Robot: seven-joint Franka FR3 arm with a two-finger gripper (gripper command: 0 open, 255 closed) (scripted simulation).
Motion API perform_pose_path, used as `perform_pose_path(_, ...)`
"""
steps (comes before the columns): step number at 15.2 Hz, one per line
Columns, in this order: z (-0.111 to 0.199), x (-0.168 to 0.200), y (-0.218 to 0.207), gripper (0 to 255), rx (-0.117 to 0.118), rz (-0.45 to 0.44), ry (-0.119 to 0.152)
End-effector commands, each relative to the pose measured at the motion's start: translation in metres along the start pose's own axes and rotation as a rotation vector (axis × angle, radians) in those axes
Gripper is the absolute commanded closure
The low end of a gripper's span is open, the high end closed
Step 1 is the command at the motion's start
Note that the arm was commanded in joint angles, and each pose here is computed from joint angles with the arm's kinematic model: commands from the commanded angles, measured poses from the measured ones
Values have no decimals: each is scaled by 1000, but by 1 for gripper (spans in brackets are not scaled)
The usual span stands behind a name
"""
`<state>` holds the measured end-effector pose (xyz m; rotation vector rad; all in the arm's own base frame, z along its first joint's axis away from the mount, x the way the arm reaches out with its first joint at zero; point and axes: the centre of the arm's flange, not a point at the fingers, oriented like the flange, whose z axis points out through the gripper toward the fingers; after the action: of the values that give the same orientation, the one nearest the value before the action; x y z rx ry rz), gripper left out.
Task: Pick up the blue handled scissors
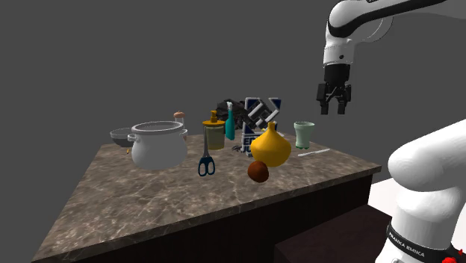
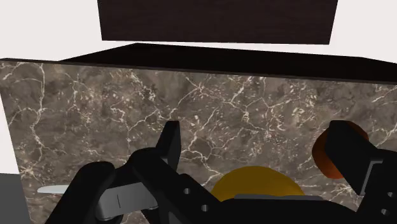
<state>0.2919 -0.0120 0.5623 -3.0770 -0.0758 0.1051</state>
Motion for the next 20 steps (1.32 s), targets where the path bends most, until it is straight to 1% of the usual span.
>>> perform_pose_path(1,0,0,0,0,0,0,0)
perform_pose_path(5,11,51,-17,0,-20,-143,-10)
perform_pose_path(10,25,110,-48,0,-45,-322,-21)
perform_pose_path(15,42,163,-88,0,-69,-500,-33)
perform_pose_path(20,60,208,-137,0,-94,-679,-45)
